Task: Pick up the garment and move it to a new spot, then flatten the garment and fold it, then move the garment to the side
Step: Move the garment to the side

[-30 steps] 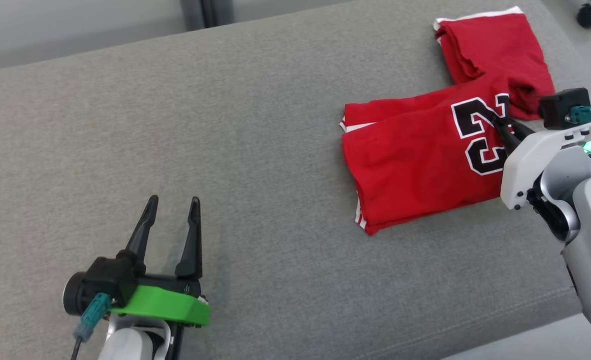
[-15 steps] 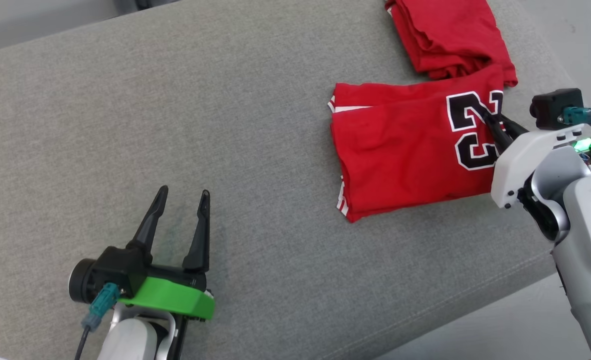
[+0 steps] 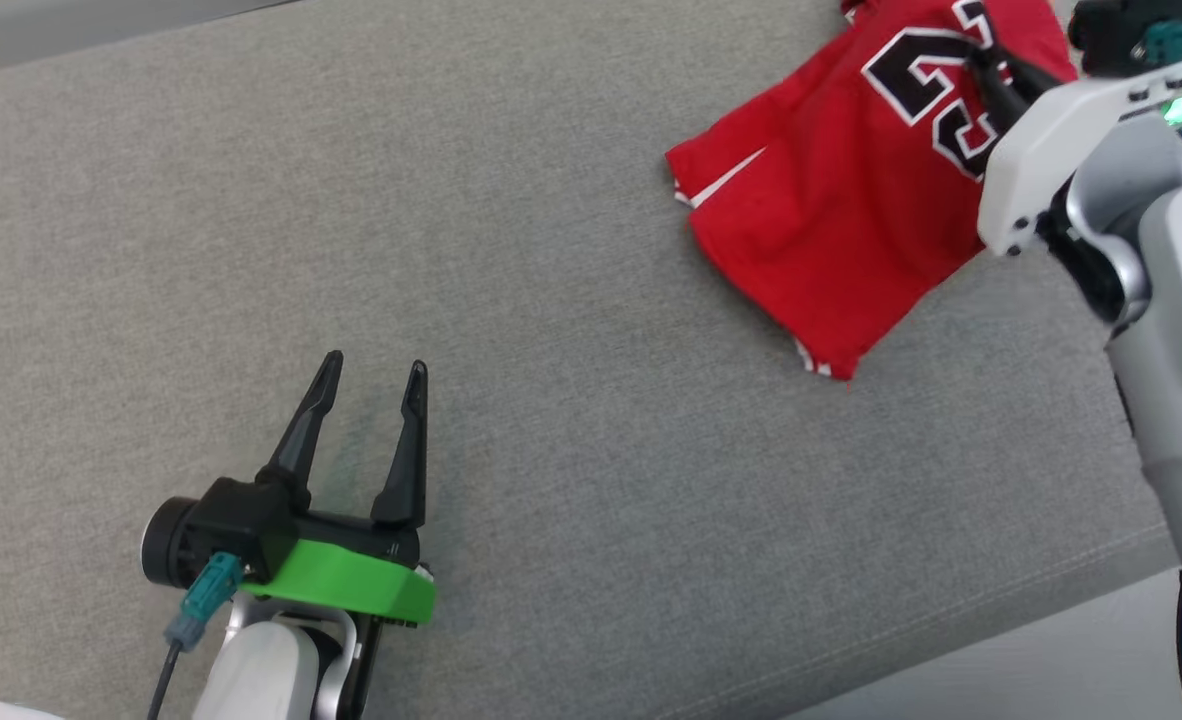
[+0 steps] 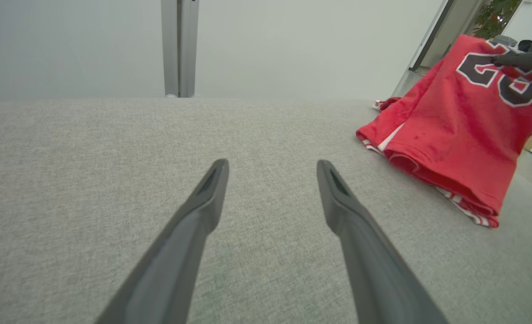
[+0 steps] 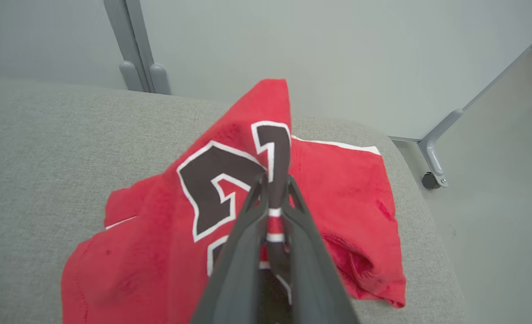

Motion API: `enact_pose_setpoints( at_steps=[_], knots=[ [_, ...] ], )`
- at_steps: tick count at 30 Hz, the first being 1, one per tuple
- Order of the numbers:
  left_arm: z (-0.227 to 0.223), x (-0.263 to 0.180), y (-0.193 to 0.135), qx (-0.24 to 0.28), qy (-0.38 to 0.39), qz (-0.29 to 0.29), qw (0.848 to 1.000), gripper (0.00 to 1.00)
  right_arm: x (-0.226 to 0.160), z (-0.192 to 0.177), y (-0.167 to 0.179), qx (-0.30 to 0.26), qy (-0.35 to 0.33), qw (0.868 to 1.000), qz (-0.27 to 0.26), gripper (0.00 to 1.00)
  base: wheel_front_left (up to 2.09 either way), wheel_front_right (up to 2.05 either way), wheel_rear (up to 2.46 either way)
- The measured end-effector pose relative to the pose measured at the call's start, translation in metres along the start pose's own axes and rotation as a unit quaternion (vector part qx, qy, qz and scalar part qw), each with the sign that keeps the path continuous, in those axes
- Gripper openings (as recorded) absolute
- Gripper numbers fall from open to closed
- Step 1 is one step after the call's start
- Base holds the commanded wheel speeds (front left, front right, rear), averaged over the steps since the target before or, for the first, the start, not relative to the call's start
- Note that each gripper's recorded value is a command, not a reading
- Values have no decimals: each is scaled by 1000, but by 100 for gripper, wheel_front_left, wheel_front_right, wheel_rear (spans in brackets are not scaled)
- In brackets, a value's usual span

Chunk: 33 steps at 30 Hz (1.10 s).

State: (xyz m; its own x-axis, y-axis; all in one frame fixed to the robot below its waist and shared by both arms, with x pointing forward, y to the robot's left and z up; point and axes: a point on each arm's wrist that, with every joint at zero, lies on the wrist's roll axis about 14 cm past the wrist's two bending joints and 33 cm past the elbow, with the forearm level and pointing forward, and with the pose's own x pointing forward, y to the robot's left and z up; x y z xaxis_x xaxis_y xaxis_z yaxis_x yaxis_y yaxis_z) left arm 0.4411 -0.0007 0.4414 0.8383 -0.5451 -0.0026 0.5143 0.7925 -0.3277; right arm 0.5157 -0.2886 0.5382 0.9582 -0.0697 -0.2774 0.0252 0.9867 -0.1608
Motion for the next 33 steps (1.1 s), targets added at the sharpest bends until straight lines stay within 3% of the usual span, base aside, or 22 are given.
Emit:
enact_pose_setpoints(
  at_steps=[8, 14, 20, 21, 23, 24, 30, 33],
  knots=[
    [-4, -4, 16, -4, 3, 23, 1000, 100, 29, 34, -56, -8, -16, 998, -66, 0, 0, 0, 0],
    [-14, -5, 33, -8, 12, 41, 999, 100, 46, 21, -108, -32, 8, 991, -129, 0, 0, 0, 0],
    [-26, -6, 48, -8, 24, 55, 998, 100, 65, -15, -120, -26, 37, 987, -154, 0, 0, 0, 0],
    [-27, -7, 49, -8, 26, 56, 998, 100, 66, -20, -123, -27, 42, 986, -159, 7, 0, 0, 0],
    [-31, -9, 54, -7, 31, 61, 998, 100, 68, -34, -131, -30, 55, 983, -173, 47, 0, 0, 0],
    [-33, -10, 55, -8, 32, 63, 997, 100, 68, -40, -134, -30, 59, 982, -178, 100, 0, 0, 0],
    [-39, -12, 60, -8, 40, 69, 997, 100, 71, -67, -130, -31, 69, 979, -189, 100, 0, 0, 0],
    [-37, -11, 58, -5, 38, 65, 997, 100, 71, -63, -122, -33, 55, 981, -182, 100, 0, 0, 0]
  ],
)
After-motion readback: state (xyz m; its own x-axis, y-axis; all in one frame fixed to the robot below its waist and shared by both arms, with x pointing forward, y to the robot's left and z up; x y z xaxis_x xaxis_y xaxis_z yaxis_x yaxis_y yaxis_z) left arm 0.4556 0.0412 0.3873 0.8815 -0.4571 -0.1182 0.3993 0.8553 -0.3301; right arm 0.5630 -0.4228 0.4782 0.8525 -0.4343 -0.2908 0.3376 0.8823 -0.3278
